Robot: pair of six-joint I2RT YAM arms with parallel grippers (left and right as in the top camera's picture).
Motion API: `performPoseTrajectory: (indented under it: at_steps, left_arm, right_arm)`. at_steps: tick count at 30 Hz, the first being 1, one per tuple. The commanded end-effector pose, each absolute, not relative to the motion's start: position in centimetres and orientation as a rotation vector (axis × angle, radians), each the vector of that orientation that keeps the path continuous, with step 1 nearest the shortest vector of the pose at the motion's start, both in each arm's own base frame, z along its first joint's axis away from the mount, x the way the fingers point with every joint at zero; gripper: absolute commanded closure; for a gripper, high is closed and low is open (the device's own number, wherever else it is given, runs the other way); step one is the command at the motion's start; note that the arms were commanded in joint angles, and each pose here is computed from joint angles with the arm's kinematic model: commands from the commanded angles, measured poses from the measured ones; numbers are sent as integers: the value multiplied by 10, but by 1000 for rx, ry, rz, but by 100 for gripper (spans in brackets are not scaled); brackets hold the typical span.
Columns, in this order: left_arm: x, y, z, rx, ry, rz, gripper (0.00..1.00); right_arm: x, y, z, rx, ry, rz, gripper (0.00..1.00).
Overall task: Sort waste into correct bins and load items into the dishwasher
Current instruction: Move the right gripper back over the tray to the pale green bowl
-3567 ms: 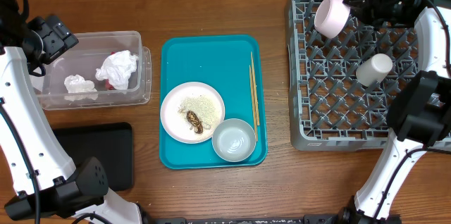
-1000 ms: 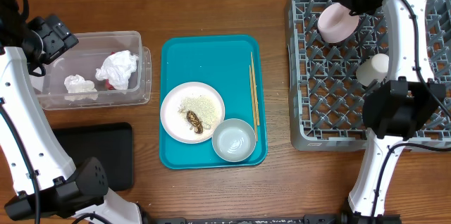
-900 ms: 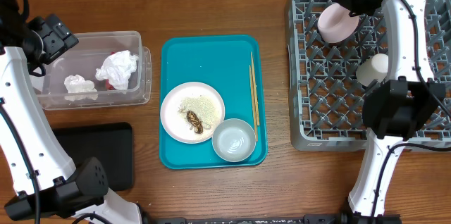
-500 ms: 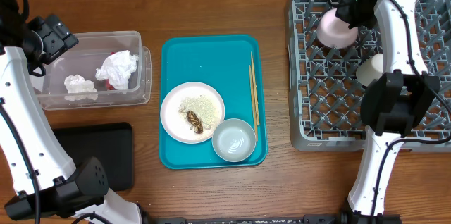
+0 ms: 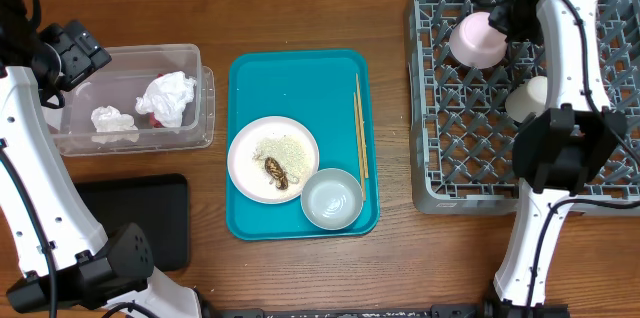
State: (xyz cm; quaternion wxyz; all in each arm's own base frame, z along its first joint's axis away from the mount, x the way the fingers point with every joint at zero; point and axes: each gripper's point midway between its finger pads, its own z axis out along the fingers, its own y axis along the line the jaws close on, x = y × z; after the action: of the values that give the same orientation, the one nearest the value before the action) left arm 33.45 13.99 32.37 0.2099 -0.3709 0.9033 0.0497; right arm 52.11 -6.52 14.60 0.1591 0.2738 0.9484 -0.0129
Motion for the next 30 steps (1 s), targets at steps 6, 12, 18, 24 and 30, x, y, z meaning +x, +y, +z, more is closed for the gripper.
performPoseTrajectory:
  at_steps: [6,12,18,24,30]
  left_arm:
    - [334,142,325,-1044,2501,152,0]
    - [334,142,325,-1044,2501,152,0]
    - [334,142,325,-1044,2501,152,0]
    - [334,142,325,-1044,2501,152,0]
    - [334,142,325,-1044,2501,152,0]
  right_arm:
    - [474,21,295,555,2570,595,94]
    - [422,59,319,391,2658,604,85]
    - [386,122,324,126,2718,627,67]
    - [358,157,321,17,2747,481,43]
    - [341,183,322,-107,2740,419,0]
